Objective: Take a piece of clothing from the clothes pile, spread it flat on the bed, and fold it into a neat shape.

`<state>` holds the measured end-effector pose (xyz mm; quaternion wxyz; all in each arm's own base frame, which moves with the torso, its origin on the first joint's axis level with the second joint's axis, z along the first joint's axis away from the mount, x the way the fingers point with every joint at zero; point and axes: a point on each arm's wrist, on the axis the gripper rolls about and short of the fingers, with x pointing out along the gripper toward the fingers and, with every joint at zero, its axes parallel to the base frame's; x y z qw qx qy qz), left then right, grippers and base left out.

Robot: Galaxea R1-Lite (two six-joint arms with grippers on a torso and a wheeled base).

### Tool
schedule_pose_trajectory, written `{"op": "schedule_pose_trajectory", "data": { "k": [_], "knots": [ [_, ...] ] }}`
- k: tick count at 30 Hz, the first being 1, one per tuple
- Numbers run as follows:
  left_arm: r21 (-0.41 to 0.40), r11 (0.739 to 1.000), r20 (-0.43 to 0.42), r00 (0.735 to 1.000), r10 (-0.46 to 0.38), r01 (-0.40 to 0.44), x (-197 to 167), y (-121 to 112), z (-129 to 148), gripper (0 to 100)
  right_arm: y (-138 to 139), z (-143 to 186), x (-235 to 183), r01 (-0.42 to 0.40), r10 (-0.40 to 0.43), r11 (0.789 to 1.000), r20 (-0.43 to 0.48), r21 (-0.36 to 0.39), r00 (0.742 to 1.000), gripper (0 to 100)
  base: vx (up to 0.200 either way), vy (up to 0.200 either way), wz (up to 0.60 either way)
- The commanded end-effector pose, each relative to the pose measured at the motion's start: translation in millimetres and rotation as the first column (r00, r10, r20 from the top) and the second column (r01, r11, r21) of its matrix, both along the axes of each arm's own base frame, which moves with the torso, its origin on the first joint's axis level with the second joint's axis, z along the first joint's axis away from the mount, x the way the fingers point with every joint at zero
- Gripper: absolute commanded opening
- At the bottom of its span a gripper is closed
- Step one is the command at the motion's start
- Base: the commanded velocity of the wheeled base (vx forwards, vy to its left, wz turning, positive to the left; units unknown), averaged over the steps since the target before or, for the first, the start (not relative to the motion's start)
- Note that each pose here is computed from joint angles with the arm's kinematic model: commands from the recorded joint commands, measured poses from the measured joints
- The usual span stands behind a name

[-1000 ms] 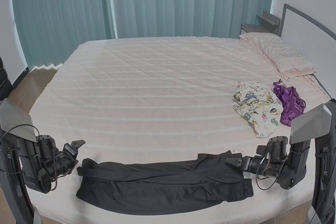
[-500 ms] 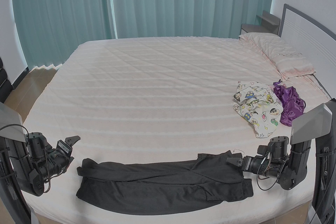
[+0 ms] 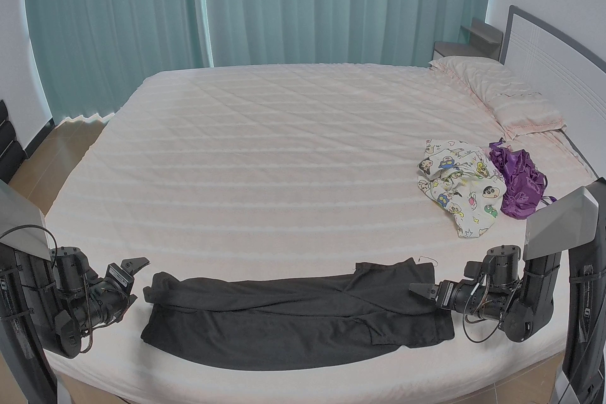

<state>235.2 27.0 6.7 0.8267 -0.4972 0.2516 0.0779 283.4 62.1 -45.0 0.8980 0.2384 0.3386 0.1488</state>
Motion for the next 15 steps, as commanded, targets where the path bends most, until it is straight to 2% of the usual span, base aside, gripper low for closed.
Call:
{"op": "schedule_pose_trajectory", "data": {
  "k": [1, 4, 6, 8, 10, 11, 15],
  "knots": [
    [0.003, 1.0, 0.005, 1.0, -0.022, 0.022, -5, -1, 2, 100, 0, 0, 0, -0.001, 0.001, 1.0, 0.001, 0.0, 1.0, 100, -0.2, 0.0, 0.0],
    [0.011, 0.999, -0.005, 0.999, -0.031, 0.031, -6, -1, 0, 100, 0, 0, 0, 0.0, 0.0, 1.0, 0.0, 0.001, 1.0, 100, -0.2, 0.0, 0.0],
    [0.021, 0.999, -0.015, 0.999, -0.042, 0.042, -8, -2, -1, 100, 0, 0, 0, 0.0, 0.0, 1.0, 0.0, 0.001, 1.0, 100, 0.0, 0.0, 0.0],
    [0.058, 0.995, -0.065, 0.995, -0.078, 0.082, -13, -4, -10, 100, 0, 0, 0, 0.0, 0.0, 1.0, 0.0, 0.001, 1.0, 100, 0.0, 0.0, 0.0],
    [0.058, 0.995, -0.065, 0.995, -0.078, 0.082, -13, -4, -10, 100, 0, 0, 0, 0.0, 0.0, 1.0, 0.0, 0.001, 1.0, 100, 0.0, 0.0, 0.0],
    [0.134, 0.979, -0.147, 0.98, -0.133, 0.152, -18, -7, -27, 100, 0, 0, 0, 0.0, 0.0, 1.0, -0.001, 0.0, 1.0, 100, 0.0, 0.0, 0.0],
    [0.157, 0.973, -0.182, 0.973, -0.142, 0.171, -14, -12, -38, 100, 0, 0, 0, 0.0, 0.0, 1.0, 0.0, 0.001, 1.0, 100, 0.0, 0.0, 0.0]
  ]
}}
